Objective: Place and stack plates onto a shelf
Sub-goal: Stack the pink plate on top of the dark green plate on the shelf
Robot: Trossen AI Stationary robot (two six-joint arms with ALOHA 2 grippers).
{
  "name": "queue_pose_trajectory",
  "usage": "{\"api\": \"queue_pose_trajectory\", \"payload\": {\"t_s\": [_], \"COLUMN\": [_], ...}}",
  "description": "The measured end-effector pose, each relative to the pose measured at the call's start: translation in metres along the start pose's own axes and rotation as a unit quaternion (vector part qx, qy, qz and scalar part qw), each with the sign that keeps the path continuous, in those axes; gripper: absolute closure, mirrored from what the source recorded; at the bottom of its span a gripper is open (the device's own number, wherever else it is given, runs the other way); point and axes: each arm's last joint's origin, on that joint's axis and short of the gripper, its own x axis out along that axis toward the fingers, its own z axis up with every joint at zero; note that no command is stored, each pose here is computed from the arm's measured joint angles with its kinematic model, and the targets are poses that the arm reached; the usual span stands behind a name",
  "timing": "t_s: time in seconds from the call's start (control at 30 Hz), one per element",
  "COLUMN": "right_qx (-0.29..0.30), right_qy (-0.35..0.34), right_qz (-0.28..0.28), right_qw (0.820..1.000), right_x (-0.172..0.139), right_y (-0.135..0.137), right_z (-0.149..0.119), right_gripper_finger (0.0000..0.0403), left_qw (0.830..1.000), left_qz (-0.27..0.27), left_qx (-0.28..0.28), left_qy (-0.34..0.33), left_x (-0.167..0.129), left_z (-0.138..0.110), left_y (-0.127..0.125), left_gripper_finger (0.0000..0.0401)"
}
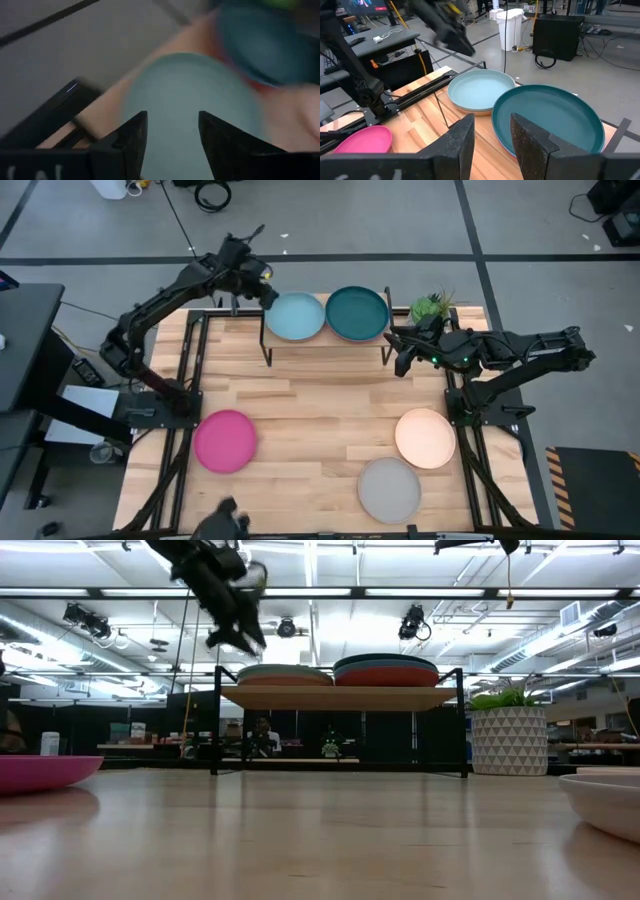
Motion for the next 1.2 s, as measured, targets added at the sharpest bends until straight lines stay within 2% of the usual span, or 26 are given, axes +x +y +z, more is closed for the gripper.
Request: {"api": "queue_pose_trajectory", "payload": {"t_s": [0.07,0.17,0.3,0.4,0.5,0.67,0.73,0.83,0.93,1.03,1.2], "right_qx": [0.0,0.001,0.0,0.0,0.0,0.002,0.006,0.011,0.011,0.011,0.011], "right_qy": [0.0,0.0,0.0,-0.003,-0.003,-0.003,-0.003,-0.001,-0.001,-0.002,-0.003], "right_qz": [0.0,0.0,0.0,-0.006,-0.007,-0.006,-0.005,-0.002,0.0,0.0,0.001], "right_qw": [1.0,1.0,1.0,1.0,1.0,1.0,1.0,1.0,1.0,1.0,1.0], "right_x": [0.0,0.0,0.0,0.0,0.0,0.0,0.0,0.0,-0.001,-0.001,-0.001], "right_y": [0.0,0.0,0.0,0.0,0.0,0.0,0.0,0.0,0.001,0.001,0.001], "right_z": [0.0,0.0,0.0,0.0,0.0,0.0,0.0,0.0,0.0,0.0,0.0], "right_gripper_finger": [0.0271,0.0271,0.0271,0.0271,0.0271,0.0271,0.0271,0.0271,0.0271,0.0271,0.0271], "left_qw": [0.994,0.969,0.938,0.92,0.906,0.887,0.886,0.89,0.894,0.9,0.898], "left_qz": [-0.074,-0.173,-0.227,-0.253,-0.261,-0.264,-0.254,-0.212,-0.193,-0.183,-0.183], "left_qx": [0.076,0.171,0.237,0.248,0.247,0.24,0.242,0.252,0.252,0.254,0.256], "left_qy": [0.002,0.039,0.113,0.166,0.225,0.295,0.302,0.317,0.316,0.303,0.307], "left_x": [-0.017,-0.038,-0.052,-0.05,-0.041,-0.017,-0.006,0.006,0.014,0.014,0.012], "left_z": [-0.004,-0.021,-0.057,-0.087,-0.122,-0.18,-0.198,-0.221,-0.232,-0.227,-0.228], "left_y": [-0.02,-0.056,-0.095,-0.115,-0.124,-0.121,-0.118,-0.111,-0.105,-0.106,-0.111], "left_gripper_finger": [0.0218,0.0226,0.0234,0.0239,0.0242,0.0249,0.0252,0.0258,0.0259,0.0259,0.0259]}}
